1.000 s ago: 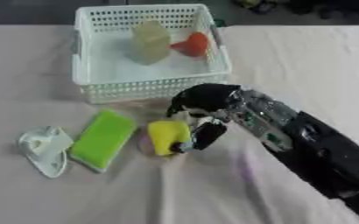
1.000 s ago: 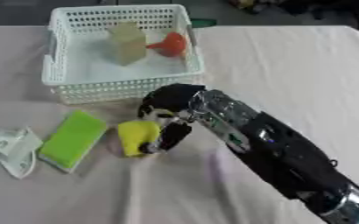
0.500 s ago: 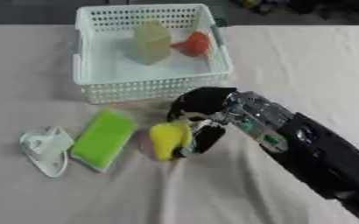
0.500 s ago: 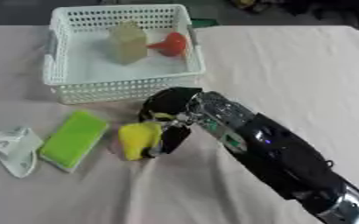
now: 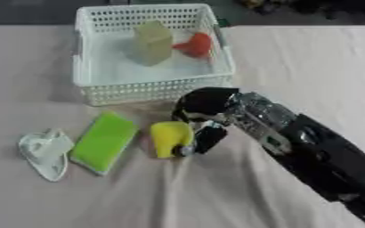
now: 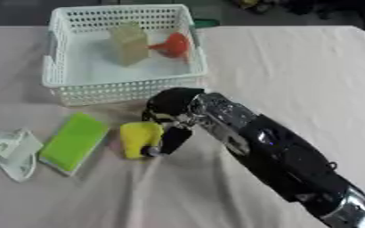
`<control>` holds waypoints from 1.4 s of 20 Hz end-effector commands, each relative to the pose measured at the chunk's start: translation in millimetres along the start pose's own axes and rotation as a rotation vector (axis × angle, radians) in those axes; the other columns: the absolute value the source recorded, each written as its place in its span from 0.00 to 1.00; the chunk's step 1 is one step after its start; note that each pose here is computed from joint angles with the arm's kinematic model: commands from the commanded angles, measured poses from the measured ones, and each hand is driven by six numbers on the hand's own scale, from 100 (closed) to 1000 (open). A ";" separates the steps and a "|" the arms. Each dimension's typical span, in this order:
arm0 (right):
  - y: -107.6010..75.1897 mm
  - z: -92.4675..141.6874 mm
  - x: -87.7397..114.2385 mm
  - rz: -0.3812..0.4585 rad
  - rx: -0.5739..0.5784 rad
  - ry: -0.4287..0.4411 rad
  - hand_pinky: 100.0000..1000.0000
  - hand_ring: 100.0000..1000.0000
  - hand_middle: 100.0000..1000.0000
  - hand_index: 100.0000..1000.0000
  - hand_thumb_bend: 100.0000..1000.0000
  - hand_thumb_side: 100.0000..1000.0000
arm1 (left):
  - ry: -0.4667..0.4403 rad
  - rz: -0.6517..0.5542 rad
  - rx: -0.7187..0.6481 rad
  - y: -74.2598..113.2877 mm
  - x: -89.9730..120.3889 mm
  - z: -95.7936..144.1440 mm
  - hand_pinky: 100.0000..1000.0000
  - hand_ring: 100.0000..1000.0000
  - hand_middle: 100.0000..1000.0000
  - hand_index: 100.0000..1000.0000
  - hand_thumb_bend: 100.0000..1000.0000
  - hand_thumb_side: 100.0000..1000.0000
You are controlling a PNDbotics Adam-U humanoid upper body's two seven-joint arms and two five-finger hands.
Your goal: Pick up objects on the table and place them in the box.
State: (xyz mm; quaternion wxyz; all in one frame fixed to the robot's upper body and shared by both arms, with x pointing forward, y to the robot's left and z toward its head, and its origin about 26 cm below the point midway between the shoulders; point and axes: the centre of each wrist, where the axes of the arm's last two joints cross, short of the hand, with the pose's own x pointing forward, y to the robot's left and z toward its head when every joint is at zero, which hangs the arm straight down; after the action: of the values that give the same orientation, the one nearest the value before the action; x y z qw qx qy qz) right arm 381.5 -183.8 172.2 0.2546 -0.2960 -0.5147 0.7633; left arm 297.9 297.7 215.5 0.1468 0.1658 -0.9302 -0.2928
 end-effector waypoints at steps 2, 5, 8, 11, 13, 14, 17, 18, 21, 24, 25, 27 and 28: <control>-10.9 6.3 -4.7 0.008 -0.035 0.010 0.82 0.82 0.41 0.63 0.38 0.70 | -0.020 -0.018 -0.006 6.2 2.9 -4.5 1.00 0.99 0.93 0.97 0.00 0.92; -12.3 7.2 -4.5 0.004 -0.040 0.010 0.82 0.81 0.39 0.60 0.35 0.69 | -0.018 -0.019 -0.005 6.6 2.8 -4.3 1.00 0.99 0.93 0.97 0.00 0.92; -13.7 8.0 -4.4 0.001 -0.045 0.009 0.82 0.80 0.37 0.58 0.34 0.68 | -0.017 -0.020 -0.005 6.8 2.8 -4.3 1.00 0.99 0.93 0.97 0.00 0.92; -15.8 9.1 -4.6 -0.007 -0.056 0.010 0.81 0.78 0.32 0.53 0.30 0.66 | -0.016 -0.020 -0.004 7.1 2.7 -4.3 1.00 0.99 0.93 0.97 0.00 0.92; -17.4 10.1 -4.7 -0.014 -0.065 0.011 0.80 0.77 0.31 0.51 0.27 0.66 | -0.016 -0.020 -0.003 7.3 2.7 -4.2 1.00 0.99 0.93 0.97 0.00 0.92; -18.3 10.7 -4.8 -0.017 -0.070 0.012 0.80 0.76 0.30 0.50 0.23 0.66 | -0.015 -0.020 -0.003 7.3 2.7 -4.1 1.00 0.99 0.93 0.97 0.00 0.92; -21.3 12.9 -4.9 -0.024 -0.083 0.014 0.80 0.75 0.29 0.49 0.19 0.65 | -0.014 -0.020 -0.004 7.3 2.7 -3.9 1.00 0.99 0.93 0.97 0.00 0.92; -22.7 13.8 -4.9 -0.025 -0.088 0.014 0.80 0.74 0.27 0.47 0.14 0.64 | -0.014 -0.020 -0.004 7.4 2.7 -3.8 1.00 0.99 0.93 0.97 0.00 0.92; -28.2 17.7 -4.6 -0.026 -0.109 0.014 0.79 0.73 0.26 0.45 0.11 0.63 | -0.013 -0.020 -0.004 7.5 2.6 -3.6 1.00 0.99 0.93 0.97 0.00 0.92; -32.2 20.3 -3.9 -0.028 -0.123 0.016 0.79 0.71 0.24 0.43 0.06 0.62 | -0.013 -0.019 -0.005 7.5 2.6 -3.6 1.00 0.99 0.93 0.97 0.00 0.92; -33.0 20.7 -3.6 -0.029 -0.125 0.016 0.79 0.71 0.24 0.43 0.06 0.62 | -0.013 -0.019 -0.005 7.5 2.6 -3.5 1.00 0.99 0.93 0.97 0.00 0.92; -35.0 22.1 -3.0 -0.031 -0.132 0.016 0.78 0.71 0.23 0.43 0.06 0.62 | -0.012 -0.020 -0.005 7.6 2.6 -3.1 1.00 0.99 0.93 0.97 0.00 0.92; -36.3 23.0 -2.6 -0.032 -0.136 0.015 0.78 0.71 0.23 0.42 0.06 0.61 | -0.012 -0.020 -0.005 7.6 2.5 -3.0 1.00 0.99 0.93 0.97 0.00 0.92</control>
State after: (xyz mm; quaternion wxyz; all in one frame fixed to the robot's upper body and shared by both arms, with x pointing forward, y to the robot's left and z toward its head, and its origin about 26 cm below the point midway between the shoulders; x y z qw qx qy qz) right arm 371.9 -182.5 196.9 0.2604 -0.2940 -0.5616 0.7283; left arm 297.8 298.0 215.3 0.1497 0.1655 -0.9295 -0.2935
